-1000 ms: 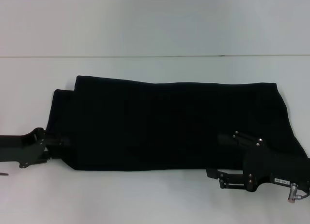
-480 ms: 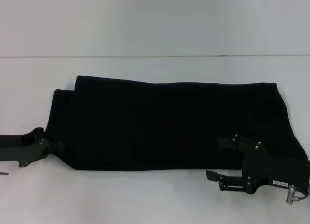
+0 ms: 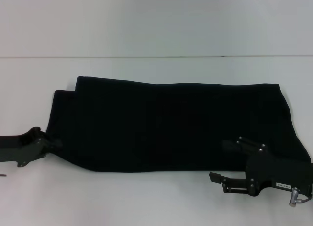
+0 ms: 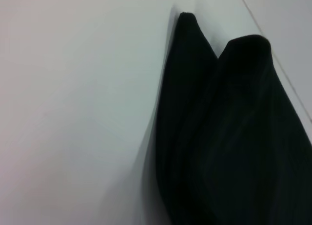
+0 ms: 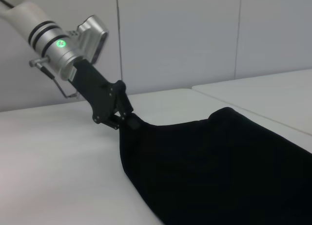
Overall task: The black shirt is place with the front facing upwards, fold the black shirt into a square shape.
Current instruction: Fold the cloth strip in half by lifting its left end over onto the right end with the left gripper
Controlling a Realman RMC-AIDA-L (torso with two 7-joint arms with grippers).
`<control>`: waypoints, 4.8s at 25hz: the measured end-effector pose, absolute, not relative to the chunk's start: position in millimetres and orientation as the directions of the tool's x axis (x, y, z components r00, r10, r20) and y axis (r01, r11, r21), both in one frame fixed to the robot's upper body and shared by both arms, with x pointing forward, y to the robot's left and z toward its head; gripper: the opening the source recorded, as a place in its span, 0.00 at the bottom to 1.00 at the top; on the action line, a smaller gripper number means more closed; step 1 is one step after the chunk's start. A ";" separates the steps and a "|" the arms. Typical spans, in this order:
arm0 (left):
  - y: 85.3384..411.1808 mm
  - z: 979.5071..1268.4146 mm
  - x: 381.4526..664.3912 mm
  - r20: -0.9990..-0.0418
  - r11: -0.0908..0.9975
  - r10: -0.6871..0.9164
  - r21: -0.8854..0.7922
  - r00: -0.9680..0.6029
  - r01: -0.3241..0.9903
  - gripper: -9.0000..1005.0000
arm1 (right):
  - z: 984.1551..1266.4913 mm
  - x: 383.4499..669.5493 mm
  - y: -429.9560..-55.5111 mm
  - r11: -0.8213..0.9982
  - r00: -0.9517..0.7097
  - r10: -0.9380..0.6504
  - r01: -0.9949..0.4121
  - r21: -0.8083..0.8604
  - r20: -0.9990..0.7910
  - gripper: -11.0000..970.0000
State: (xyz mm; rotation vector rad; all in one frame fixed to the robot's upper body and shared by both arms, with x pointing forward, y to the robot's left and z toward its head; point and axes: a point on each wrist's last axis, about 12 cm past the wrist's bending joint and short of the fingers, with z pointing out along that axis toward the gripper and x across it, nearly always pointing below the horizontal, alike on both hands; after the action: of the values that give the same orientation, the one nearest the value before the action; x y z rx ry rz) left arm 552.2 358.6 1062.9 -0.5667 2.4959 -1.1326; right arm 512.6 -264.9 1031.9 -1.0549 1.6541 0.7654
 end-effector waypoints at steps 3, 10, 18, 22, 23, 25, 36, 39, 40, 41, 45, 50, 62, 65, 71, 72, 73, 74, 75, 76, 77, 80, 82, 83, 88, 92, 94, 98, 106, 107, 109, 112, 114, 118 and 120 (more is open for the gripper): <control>366.3 1062.5 547.0 -0.154 0.584 -0.513 -0.784 -0.845 -0.212 0.07 | 1032.2 512.4 -266.5 0.430 -0.132 -0.276 -0.903 0.001 -0.952 0.98; 389.6 1064.5 536.0 -0.189 0.568 -0.573 -0.793 -0.798 -0.220 0.08 | 1033.4 513.4 -269.4 0.456 -0.136 -0.258 -0.890 0.004 -0.957 0.98; 432.2 1071.2 516.1 -0.238 0.564 -0.655 -0.785 -0.717 -0.255 0.09 | 1032.8 513.0 -271.3 0.475 -0.162 -0.242 -0.880 0.029 -0.957 0.98; 446.3 1074.0 508.4 -0.254 0.559 -0.688 -0.783 -0.680 -0.273 0.09 | 1031.4 511.1 -273.4 0.486 -0.171 -0.238 -0.873 0.035 -0.956 0.98; 449.3 1074.4 506.5 -0.257 0.556 -0.697 -0.783 -0.670 -0.278 0.10 | 1031.1 510.7 -274.0 0.489 -0.173 -0.237 -0.872 0.036 -0.956 0.98; 453.0 1075.8 504.9 -0.261 0.548 -0.709 -0.788 -0.655 -0.280 0.10 | 1030.6 510.0 -274.8 0.493 -0.175 -0.236 -0.869 0.038 -0.956 0.98; 404.0 1122.5 549.4 -0.291 0.394 -0.628 -0.919 -0.721 0.028 0.11 | 1026.7 502.9 -283.2 0.531 -0.198 -0.218 -0.846 0.054 -0.956 0.98; 360.7 1143.7 583.1 -0.336 0.357 -0.540 -0.922 -0.772 0.152 0.12 | 1025.4 500.7 -284.7 0.536 -0.204 -0.216 -0.842 0.058 -0.955 0.98; 347.7 1148.0 591.1 -0.347 0.351 -0.511 -0.919 -0.786 0.177 0.12 | 1024.7 499.6 -285.5 0.540 -0.207 -0.214 -0.840 0.061 -0.955 0.98; 329.9 1152.4 599.9 -0.358 0.343 -0.472 -0.916 -0.805 0.206 0.12 | 1024.4 499.0 -286.2 0.543 -0.208 -0.213 -0.837 0.062 -0.955 0.98; 262.8 1165.3 624.1 -0.399 0.305 -0.337 -0.903 -0.852 0.302 0.13 | 1022.3 493.6 -291.2 0.565 -0.221 -0.195 -0.821 0.074 -0.956 0.98; 183.7 1153.8 623.3 -0.413 0.278 -0.191 -0.893 -0.891 0.354 0.13 | 1018.7 487.6 -296.5 0.591 -0.238 -0.184 -0.802 0.086 -0.954 0.98; 123.6 1094.2 575.0 -0.312 0.179 -0.101 -0.940 -0.945 0.291 0.15 | 1009.1 504.0 -283.0 0.682 -0.295 -0.125 -0.719 0.134 -0.947 0.98; 128.2 1094.2 574.5 -0.319 0.177 -0.104 -0.938 -0.942 0.298 0.15 | 1010.7 517.1 -272.8 0.690 -0.295 -0.124 -0.711 0.131 -0.948 0.98; 131.6 1095.7 573.1 -0.339 0.167 -0.093 -0.932 -0.936 0.321 0.16 | 1017.0 546.8 -252.6 0.701 -0.293 -0.160 -0.706 0.101 -0.943 0.98; 132.1 1096.7 572.3 -0.342 0.159 -0.086 -0.932 -0.936 0.326 0.16 | 1018.8 551.4 -251.1 0.708 -0.291 -0.160 -0.700 0.096 -0.943 0.98; 132.3 1097.3 571.6 -0.344 0.154 -0.081 -0.932 -0.935 0.329 0.17 | 1020.6 555.1 -250.1 0.715 -0.288 -0.155 -0.693 0.094 -0.945 0.98; 132.7 1097.8 569.8 -0.346 0.144 -0.070 -0.932 -0.936 0.334 0.17 | 1023.0 559.4 -249.9 0.726 -0.283 -0.145 -0.682 0.092 -0.948 0.98; 133.0 1097.9 568.2 -0.347 0.136 -0.063 -0.932 -0.936 0.337 0.17 | 1025.2 562.4 -250.6 0.737 -0.278 -0.131 -0.669 0.094 -0.952 0.98; 133.2 1097.9 567.2 -0.348 0.132 -0.058 -0.932 -0.936 0.338 0.17 | 1027.1 564.7 -251.7 0.747 -0.273 -0.119 -0.659 0.095 -0.955 0.98; 133.8 1097.5 565.3 -0.348 0.126 -0.050 -0.932 -0.936 0.339 0.17 | 1029.4 567.0 -253.7 0.758 -0.266 -0.104 -0.646 0.097 -0.958 0.98; 135.8 1092.9 560.2 -0.341 0.135 -0.025 -0.933 -0.940 0.335 0.18 | 1035.8 572.2 -259.9 0.780 -0.242 -0.075 -0.619 0.094 -0.967 0.98; 136.8 1089.1 558.6 -0.337 0.153 -0.020 -0.932 -0.941 0.330 0.18 | 1037.5 573.3 -264.0 0.790 -0.234 -0.070 -0.606 0.089 -0.970 0.98; 137.0 1087.1 558.2 -0.334 0.163 -0.022 -0.931 -0.942 0.326 0.18 | 1037.7 573.2 -265.5 0.794 -0.233 -0.069 -0.602 0.088 -0.970 0.98; 135.3 1076.8 557.3 -0.326 0.209 -0.048 -0.927 -0.944 0.310 0.19 | 1035.4 571.6 -273.8 0.815 -0.242 -0.073 -0.574 0.082 -0.968 0.98; 130.7 1069.2 556.1 -0.316 0.239 -0.062 -0.926 -0.947 0.293 0.19 | 1032.6 569.5 -281.1 0.842 -0.253 -0.052 -0.532 0.094 -0.966 0.98; 128.4 1065.7 555.2 -0.307 0.252 -0.066 -0.926 -0.949 0.282 0.20 | 1031.3 567.8 -285.7 0.857 -0.257 -0.034 -0.505 0.104 -0.966 0.98; 125.9 1061.9 553.1 -0.299 0.259 -0.073 -0.927 -0.952 0.271 0.20 | 1030.3 563.3 -298.9 0.891 -0.249 0.022 -0.435 0.132 -0.968 0.98; 123.0 1060.0 548.7 -0.283 0.238 -0.081 -0.937 -0.956 0.257 0.21 | 1027.1 550.4 -320.5 0.930 -0.223 0.120 -0.316 0.188 -0.967 0.98; 122.4 1059.9 548.3 -0.281 0.236 -0.080 -0.937 -0.956 0.256 0.21 | 1026.5 548.8 -322.5 0.933 -0.220 0.131 -0.304 0.195 -0.967 0.98; 121.6 1060.0 547.8 -0.280 0.231 -0.081 -0.939 -0.957 0.255 0.22 | 1025.2 545.8 -325.8 0.936 -0.217 0.149 -0.282 0.208 -0.965 0.98; 121.1 1062.5 547.9 -0.278 0.210 -0.090 -0.944 -0.956 0.255 0.35 | 1023.4 542.4 -328.7 0.939 -0.218 0.160 -0.266 0.216 -0.963 0.98; 120.9 1063.7 547.1 -0.275 0.194 -0.092 -0.948 -0.957 0.253 0.44 | 1022.6 540.7 -329.0 0.939 -0.218 0.165 -0.265 0.220 -0.962 0.98; 121.3 1068.0 544.8 -0.298 0.158 -0.075 -0.946 -0.952 0.284 0.58 | 1024.6 533.8 -326.0 0.923 -0.191 0.184 -0.304 0.237 -0.964 0.98; 127.9 1071.8 546.1 -0.360 0.145 -0.071 -0.926 -0.930 0.348 0.64 | 1027.1 531.0 -322.6 0.903 -0.187 0.195 -0.349 0.251 -0.963 0.98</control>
State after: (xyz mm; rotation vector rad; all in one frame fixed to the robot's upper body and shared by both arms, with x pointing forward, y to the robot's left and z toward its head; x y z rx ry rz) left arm 546.1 127.9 1071.8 0.2671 2.1094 -1.8469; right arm 531.0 -322.6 1027.1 -0.1188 1.6909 0.4897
